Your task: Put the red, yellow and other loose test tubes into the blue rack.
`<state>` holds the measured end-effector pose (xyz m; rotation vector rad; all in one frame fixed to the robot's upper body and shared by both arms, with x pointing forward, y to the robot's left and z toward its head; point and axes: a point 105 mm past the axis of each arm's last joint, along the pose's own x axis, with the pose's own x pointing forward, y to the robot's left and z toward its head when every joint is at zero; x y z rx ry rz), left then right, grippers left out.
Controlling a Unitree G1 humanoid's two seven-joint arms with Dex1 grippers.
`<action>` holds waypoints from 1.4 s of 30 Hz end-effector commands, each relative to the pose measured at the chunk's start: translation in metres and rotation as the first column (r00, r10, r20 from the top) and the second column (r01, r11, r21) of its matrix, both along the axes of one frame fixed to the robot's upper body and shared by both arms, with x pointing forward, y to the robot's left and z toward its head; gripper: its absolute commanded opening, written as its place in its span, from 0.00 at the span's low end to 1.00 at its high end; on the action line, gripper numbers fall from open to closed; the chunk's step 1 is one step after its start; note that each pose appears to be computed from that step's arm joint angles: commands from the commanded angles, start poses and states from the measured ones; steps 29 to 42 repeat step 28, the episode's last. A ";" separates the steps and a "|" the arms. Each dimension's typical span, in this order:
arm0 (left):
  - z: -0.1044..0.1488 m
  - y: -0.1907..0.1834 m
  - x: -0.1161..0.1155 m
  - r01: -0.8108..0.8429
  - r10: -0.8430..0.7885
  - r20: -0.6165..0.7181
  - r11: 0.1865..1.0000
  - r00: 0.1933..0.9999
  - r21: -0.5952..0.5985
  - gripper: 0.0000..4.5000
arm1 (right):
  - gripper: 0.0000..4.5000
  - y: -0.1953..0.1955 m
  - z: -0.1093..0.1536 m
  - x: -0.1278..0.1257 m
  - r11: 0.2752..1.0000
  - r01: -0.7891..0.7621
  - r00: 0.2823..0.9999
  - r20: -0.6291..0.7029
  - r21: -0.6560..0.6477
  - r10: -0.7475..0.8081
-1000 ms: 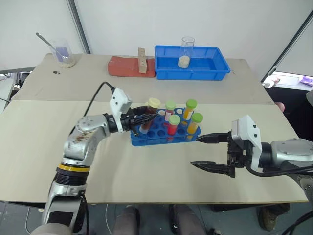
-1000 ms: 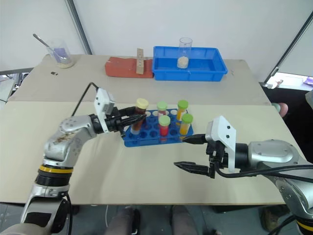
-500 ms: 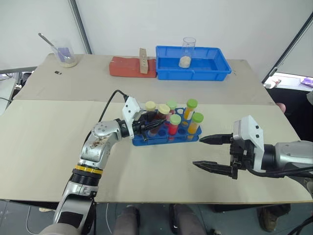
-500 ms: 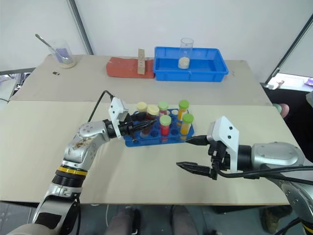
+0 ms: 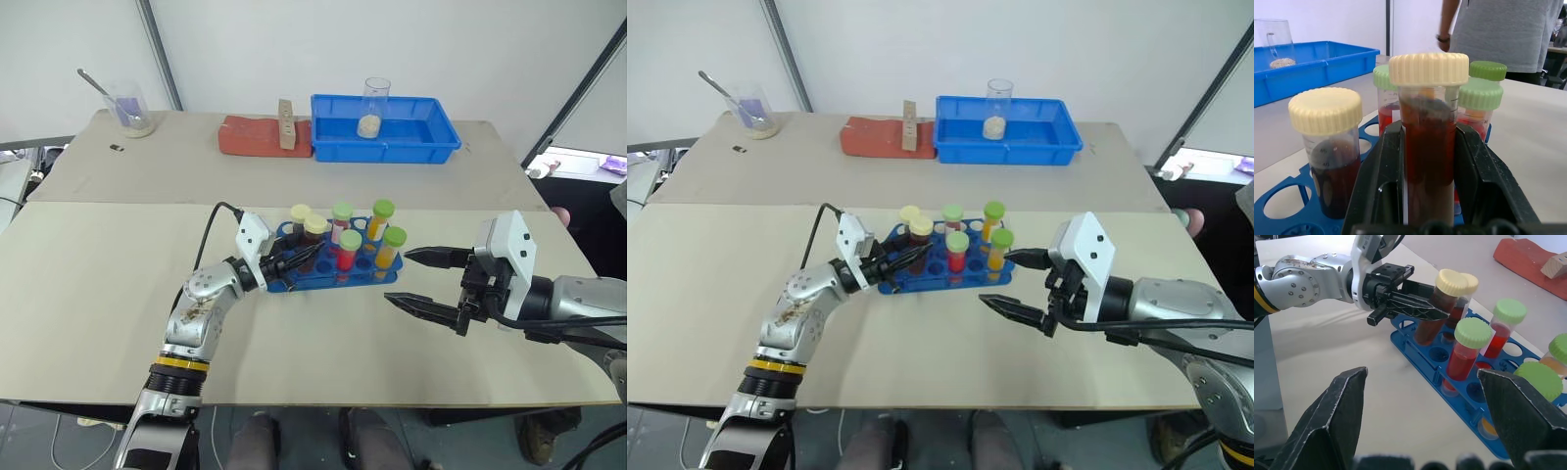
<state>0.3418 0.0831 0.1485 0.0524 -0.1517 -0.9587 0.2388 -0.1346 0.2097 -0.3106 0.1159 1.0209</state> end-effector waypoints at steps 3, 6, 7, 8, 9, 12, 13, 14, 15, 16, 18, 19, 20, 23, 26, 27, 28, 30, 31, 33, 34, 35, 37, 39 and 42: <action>-0.001 0.005 -0.004 0.001 -0.002 0.021 1.000 1.000 0.031 0.84 | 0.89 -0.002 0.013 0.001 1.000 -0.004 0.999 0.052 0.006 0.004; -0.001 0.016 -0.009 -0.004 0.001 0.035 0.997 0.999 0.079 0.99 | 0.89 -0.006 0.013 0.004 1.000 -0.001 0.998 0.057 -0.012 0.001; 0.001 0.022 -0.011 -0.010 0.006 0.036 0.994 0.999 0.111 0.99 | 0.89 -0.008 0.013 0.006 1.000 0.007 0.998 0.066 -0.025 -0.005; 0.004 0.027 -0.014 -0.012 0.008 0.036 0.991 0.999 0.131 0.99 | 0.89 -0.011 0.014 0.008 0.999 0.016 0.997 0.080 -0.039 -0.013; 0.006 0.031 -0.017 -0.014 0.009 0.035 0.990 0.999 0.143 0.99 | 0.89 -0.013 0.014 0.009 0.999 0.022 0.996 0.089 -0.048 -0.017; 0.021 0.061 -0.027 -0.078 0.060 0.074 0.961 0.995 0.264 0.99 | 0.89 -0.031 0.015 0.016 0.995 0.044 0.991 0.131 -0.094 -0.031; 0.025 0.072 -0.031 -0.103 0.081 0.084 0.946 0.993 0.306 0.99 | 0.89 -0.036 0.015 0.017 0.993 0.047 0.989 0.144 -0.112 -0.030; 0.028 0.082 -0.033 -0.143 0.114 0.102 0.929 0.988 0.340 0.99 | 0.89 -0.041 0.014 0.018 0.991 0.047 0.988 0.152 -0.125 -0.028; 0.029 0.095 -0.034 -0.193 0.156 0.124 0.903 0.980 0.383 0.99 | 0.89 -0.046 0.014 0.018 0.990 0.055 0.987 0.160 -0.129 -0.034; 0.028 0.109 -0.039 -0.220 0.180 0.133 0.878 0.975 0.425 0.99 | 0.89 -0.052 0.013 0.019 0.988 0.064 0.983 0.177 -0.140 -0.038; 0.030 0.124 -0.048 -0.230 0.183 0.145 0.860 0.972 0.456 0.99 | 0.89 -0.061 0.012 0.018 0.985 0.069 0.981 0.191 -0.155 -0.039; 0.031 0.128 -0.050 -0.240 0.194 0.146 0.854 0.970 0.462 0.99 | 0.89 -0.064 0.011 0.017 0.985 0.067 0.981 0.192 -0.159 -0.036; 0.034 0.135 -0.051 -0.262 0.218 0.147 0.847 0.965 0.462 0.99 | 0.89 -0.069 0.012 0.017 0.986 0.062 0.979 0.199 -0.156 -0.030; 0.037 0.147 -0.054 -0.291 0.257 0.137 0.834 0.957 0.470 0.99 | 0.89 -0.079 0.014 0.016 0.987 0.051 0.978 0.208 -0.149 -0.019; 0.036 0.149 -0.057 -0.294 0.269 0.121 0.833 0.955 0.468 0.99 | 0.89 -0.082 0.015 0.018 0.989 0.048 0.977 0.211 -0.138 -0.018; 0.035 0.150 -0.057 -0.295 0.270 0.120 0.833 0.955 0.468 0.99 | 0.89 -0.082 0.015 0.018 0.990 0.045 0.977 0.211 -0.137 -0.015; 0.032 0.149 -0.058 -0.280 0.264 0.100 0.838 0.959 0.469 0.99 | 0.89 -0.082 0.015 0.020 0.990 0.041 0.978 0.209 -0.137 -0.012; 0.032 0.149 -0.058 -0.280 0.264 0.100 0.838 0.959 0.469 0.99 | 0.89 -0.082 0.015 0.020 0.990 0.041 0.978 0.209 -0.137 -0.012; 0.032 0.149 -0.058 -0.280 0.264 0.100 0.838 0.959 0.469 0.99 | 0.89 -0.082 0.015 0.020 0.990 0.041 0.978 0.209 -0.137 -0.012; 0.032 0.149 -0.058 -0.280 0.264 0.100 0.838 0.959 0.469 0.99 | 0.89 -0.082 0.015 0.020 0.990 0.041 0.978 0.209 -0.137 -0.012; 0.032 0.149 -0.058 -0.280 0.264 0.100 0.838 0.959 0.469 0.99 | 0.89 -0.082 0.015 0.020 0.990 0.041 0.978 0.209 -0.137 -0.012; 0.032 0.149 -0.058 -0.280 0.264 0.100 0.838 0.959 0.469 0.99 | 0.89 -0.082 0.015 0.020 0.990 0.041 0.978 0.209 -0.137 -0.012; 0.032 0.149 -0.058 -0.280 0.264 0.100 0.838 0.959 0.469 0.99 | 0.89 -0.082 0.015 0.020 0.990 0.041 0.978 0.209 -0.137 -0.012; 0.032 0.149 -0.058 -0.280 0.264 0.100 0.838 0.959 0.469 0.99 | 0.89 -0.082 0.015 0.020 0.990 0.041 0.978 0.209 -0.137 -0.012; 0.032 0.149 -0.058 -0.280 0.264 0.100 0.838 0.959 0.469 0.99 | 0.89 -0.082 0.015 0.020 0.990 0.041 0.978 0.209 -0.137 -0.012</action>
